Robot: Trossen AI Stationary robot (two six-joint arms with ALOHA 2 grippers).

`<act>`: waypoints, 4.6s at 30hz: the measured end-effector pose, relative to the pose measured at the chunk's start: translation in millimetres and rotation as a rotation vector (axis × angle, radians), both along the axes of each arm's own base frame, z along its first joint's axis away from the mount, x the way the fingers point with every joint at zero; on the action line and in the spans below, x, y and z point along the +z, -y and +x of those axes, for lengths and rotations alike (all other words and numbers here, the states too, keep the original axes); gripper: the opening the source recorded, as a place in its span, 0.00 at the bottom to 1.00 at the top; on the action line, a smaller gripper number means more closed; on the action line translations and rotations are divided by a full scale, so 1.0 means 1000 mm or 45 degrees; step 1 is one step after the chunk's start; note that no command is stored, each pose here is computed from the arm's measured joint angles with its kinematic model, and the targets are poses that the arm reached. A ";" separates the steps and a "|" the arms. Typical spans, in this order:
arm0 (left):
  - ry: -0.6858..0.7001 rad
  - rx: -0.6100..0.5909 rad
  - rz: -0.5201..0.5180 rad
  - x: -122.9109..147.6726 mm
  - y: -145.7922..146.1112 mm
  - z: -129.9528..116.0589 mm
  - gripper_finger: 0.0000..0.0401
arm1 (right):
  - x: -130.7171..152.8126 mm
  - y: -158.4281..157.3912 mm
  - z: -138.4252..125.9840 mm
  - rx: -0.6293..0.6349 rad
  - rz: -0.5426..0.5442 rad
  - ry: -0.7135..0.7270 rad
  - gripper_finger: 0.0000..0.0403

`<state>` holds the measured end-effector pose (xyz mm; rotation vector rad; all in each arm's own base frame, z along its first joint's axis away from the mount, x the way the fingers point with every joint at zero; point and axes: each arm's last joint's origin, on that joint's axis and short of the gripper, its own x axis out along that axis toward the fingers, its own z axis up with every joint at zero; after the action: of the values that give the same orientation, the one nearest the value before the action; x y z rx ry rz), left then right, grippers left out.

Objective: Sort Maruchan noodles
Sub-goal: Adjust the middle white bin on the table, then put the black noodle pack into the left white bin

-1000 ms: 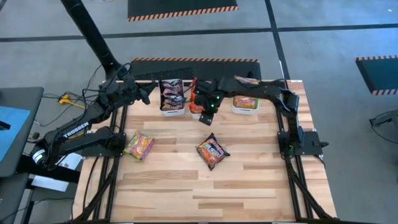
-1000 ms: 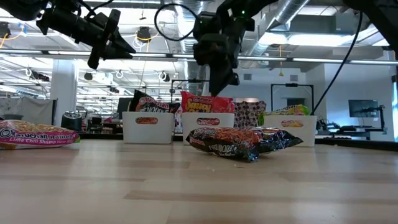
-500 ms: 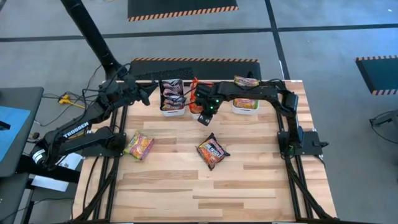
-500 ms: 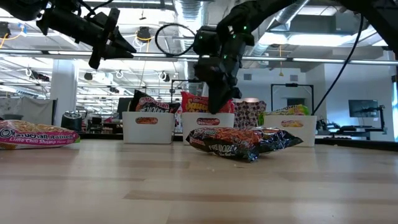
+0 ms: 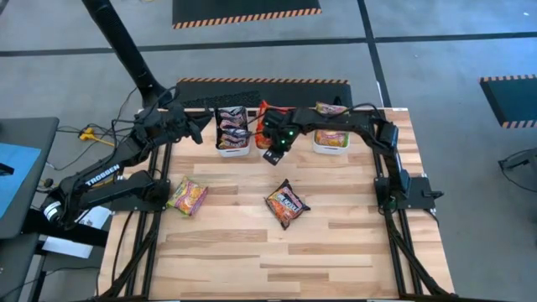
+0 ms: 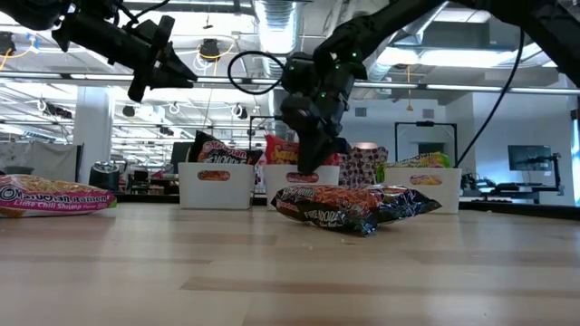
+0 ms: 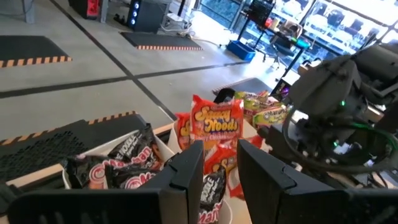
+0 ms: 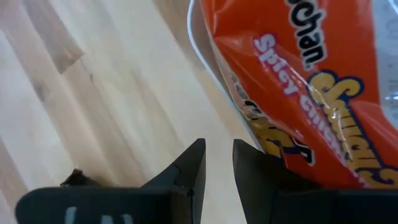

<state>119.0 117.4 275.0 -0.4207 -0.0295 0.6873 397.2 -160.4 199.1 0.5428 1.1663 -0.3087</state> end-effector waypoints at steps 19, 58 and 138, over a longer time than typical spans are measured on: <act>-0.040 -0.039 0.050 0.001 0.003 -0.002 0.21 | 0.003 -0.007 -0.011 -0.041 0.353 -0.077 0.27; -0.020 -0.170 -0.087 -0.003 0.010 -0.004 0.21 | 0.133 -0.149 -0.106 0.157 -0.021 -0.216 0.27; -0.147 -0.265 -0.410 -0.024 0.018 -0.006 0.21 | -0.071 -0.162 -0.064 -0.174 0.416 0.166 0.34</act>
<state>112.7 99.7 250.8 -0.6818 0.2340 0.5095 332.8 1.6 128.3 0.9185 1.0607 -0.1959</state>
